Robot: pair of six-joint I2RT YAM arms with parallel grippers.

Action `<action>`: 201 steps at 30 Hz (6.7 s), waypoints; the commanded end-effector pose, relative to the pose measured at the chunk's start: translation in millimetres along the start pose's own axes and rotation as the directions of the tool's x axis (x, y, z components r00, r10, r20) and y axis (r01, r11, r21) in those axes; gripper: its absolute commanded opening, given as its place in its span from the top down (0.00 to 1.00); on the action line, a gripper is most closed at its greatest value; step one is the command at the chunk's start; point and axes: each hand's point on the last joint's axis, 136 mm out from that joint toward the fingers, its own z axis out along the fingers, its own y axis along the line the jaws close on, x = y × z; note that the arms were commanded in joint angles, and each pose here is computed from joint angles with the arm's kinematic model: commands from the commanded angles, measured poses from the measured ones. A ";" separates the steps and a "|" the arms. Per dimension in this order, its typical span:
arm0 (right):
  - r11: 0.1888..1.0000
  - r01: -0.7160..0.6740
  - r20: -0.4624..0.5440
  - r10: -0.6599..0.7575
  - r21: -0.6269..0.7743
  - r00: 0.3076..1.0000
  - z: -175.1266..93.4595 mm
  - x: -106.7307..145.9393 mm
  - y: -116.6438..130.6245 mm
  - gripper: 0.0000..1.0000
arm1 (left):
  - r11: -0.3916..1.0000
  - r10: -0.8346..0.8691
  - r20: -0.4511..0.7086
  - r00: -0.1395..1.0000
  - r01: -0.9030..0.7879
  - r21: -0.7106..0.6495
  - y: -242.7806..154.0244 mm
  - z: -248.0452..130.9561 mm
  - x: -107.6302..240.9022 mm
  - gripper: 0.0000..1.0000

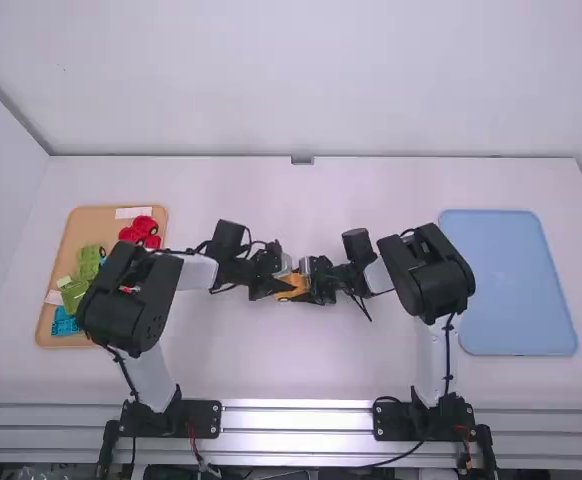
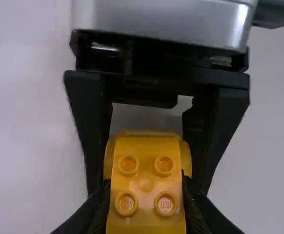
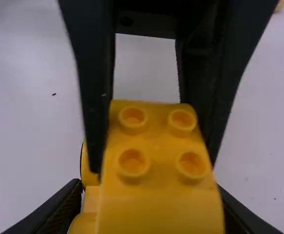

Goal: Assemble lego blocks to make yellow taxi

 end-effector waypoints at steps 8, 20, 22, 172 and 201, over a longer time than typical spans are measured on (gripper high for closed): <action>0.999 0.004 -0.056 -0.002 0.046 0.998 -3.3 14.6 -7.4 0.63 | 0.988 -0.146 -0.245 0.958 0.128 -0.089 -11.5 11.7 56.4 0.98; 0.994 -0.033 -0.070 0.040 0.101 0.997 -4.3 15.0 -19.7 0.63 | 0.988 -0.113 -0.245 0.963 0.082 -0.135 1.4 10.8 54.8 0.98; 0.995 -0.033 -0.068 0.040 0.099 0.997 -4.2 14.7 -19.5 0.63 | 0.986 -0.112 -0.261 0.959 0.074 -0.150 3.8 10.2 57.4 0.98; 0.959 -0.108 -0.037 0.122 0.261 0.992 -63.1 -14.4 -61.0 0.55 | 0.898 -0.032 -0.117 0.993 -0.023 -0.440 63.2 -144.8 -31.6 0.01; -0.273 -0.298 0.398 0.737 0.915 0.546 -468.7 137.1 -40.4 0.51 | 0.583 -0.363 -0.024 0.932 0.207 -0.786 118.9 -216.1 -0.7 0.01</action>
